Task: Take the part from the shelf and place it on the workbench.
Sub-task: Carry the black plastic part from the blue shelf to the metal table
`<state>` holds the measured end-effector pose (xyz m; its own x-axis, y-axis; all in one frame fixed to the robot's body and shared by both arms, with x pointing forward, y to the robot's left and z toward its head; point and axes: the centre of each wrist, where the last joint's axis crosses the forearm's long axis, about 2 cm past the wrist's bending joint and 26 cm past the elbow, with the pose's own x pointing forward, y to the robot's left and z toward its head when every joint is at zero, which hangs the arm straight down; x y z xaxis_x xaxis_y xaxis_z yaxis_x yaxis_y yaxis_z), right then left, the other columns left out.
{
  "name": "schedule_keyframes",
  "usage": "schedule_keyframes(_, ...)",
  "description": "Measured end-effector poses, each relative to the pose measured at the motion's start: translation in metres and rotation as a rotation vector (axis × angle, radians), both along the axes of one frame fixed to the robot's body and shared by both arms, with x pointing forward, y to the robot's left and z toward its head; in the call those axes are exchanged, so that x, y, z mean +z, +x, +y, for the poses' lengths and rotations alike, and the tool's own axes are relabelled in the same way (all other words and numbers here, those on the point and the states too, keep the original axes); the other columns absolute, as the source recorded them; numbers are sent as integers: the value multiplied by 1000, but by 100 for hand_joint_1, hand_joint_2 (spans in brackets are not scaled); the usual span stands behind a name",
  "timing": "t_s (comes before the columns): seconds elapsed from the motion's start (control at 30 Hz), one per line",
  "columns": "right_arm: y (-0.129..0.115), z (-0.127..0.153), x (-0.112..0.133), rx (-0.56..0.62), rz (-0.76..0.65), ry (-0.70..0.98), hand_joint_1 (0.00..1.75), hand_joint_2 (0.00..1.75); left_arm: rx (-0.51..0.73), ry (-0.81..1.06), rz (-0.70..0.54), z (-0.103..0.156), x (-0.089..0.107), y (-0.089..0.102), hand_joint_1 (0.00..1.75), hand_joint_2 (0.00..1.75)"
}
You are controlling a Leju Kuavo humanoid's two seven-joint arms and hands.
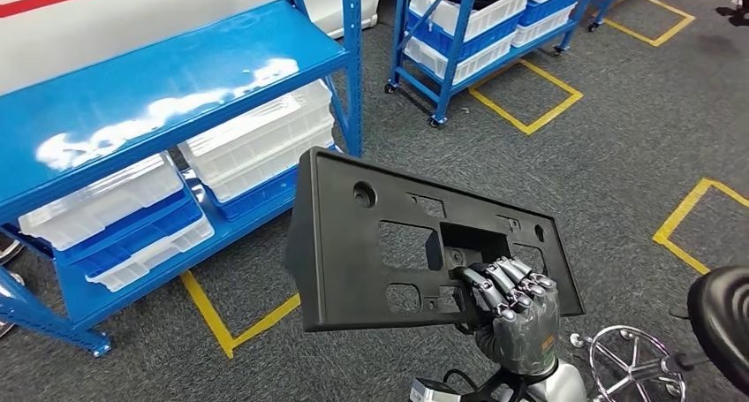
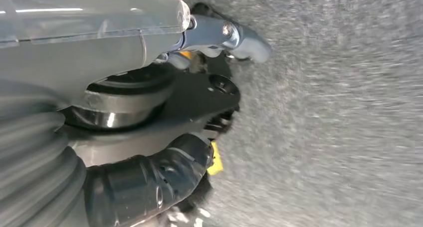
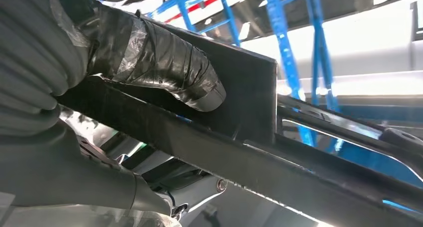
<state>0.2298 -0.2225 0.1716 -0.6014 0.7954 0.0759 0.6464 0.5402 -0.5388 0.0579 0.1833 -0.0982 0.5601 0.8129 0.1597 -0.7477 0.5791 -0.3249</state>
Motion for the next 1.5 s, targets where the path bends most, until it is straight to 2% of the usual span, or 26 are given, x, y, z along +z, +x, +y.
schedule_keyframes(1.5, -1, -4, 1, -38, -6, 30, 175, 175, 2, 0, -1, -3, 1, 5, 0, 175)
